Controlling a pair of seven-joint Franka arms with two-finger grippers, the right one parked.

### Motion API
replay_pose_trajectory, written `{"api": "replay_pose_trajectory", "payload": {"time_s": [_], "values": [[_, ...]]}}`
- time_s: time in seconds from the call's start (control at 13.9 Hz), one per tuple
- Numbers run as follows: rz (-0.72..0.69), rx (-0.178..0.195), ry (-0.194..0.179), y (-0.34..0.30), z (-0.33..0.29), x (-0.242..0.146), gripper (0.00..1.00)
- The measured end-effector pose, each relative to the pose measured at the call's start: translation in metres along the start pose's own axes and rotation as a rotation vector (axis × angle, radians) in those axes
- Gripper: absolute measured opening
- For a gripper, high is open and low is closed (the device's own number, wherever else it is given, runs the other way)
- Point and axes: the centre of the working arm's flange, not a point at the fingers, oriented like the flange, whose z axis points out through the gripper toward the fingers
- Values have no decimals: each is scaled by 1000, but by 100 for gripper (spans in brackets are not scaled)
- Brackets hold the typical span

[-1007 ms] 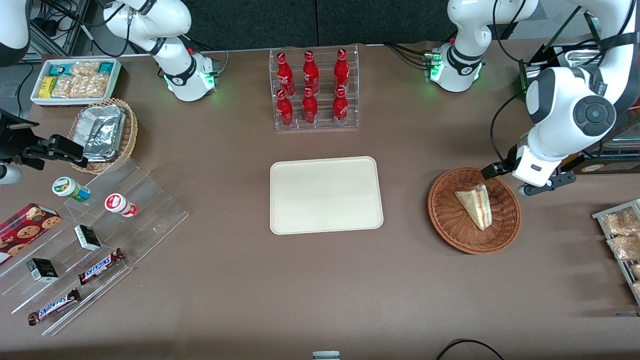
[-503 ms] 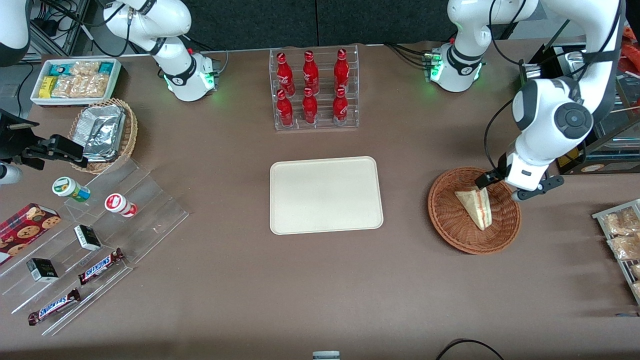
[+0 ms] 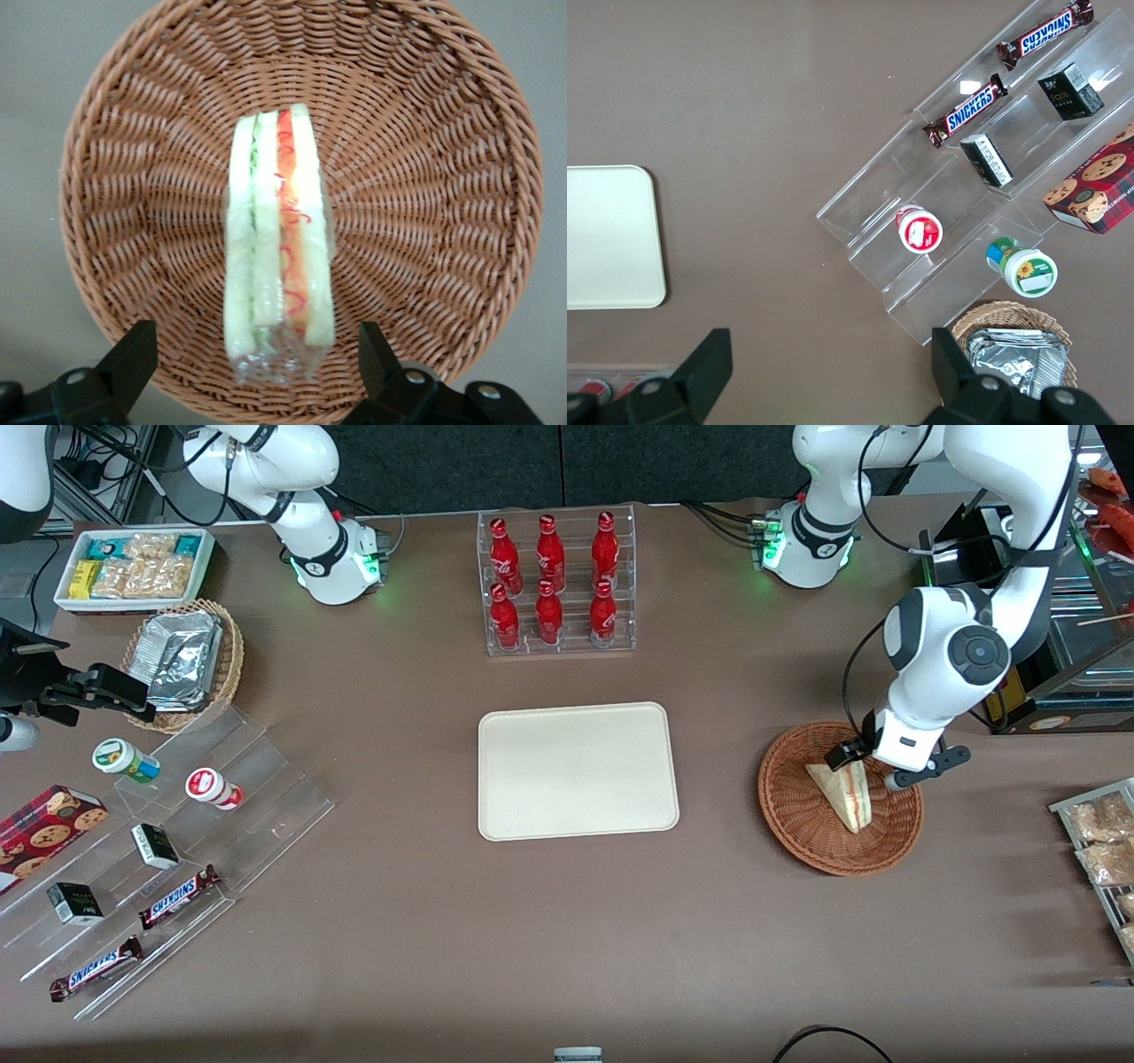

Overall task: Place sandwich from basket to tray
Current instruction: 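Lower the open left gripper over the wrapped sandwich in the basket, then close the left gripper on the sandwich's crust edge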

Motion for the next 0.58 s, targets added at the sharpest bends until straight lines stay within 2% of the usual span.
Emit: {"api": "replay_pose_trajectory", "payload": {"time_s": [0.58], "values": [[-4,-10,11,2,17,-5,100]]}}
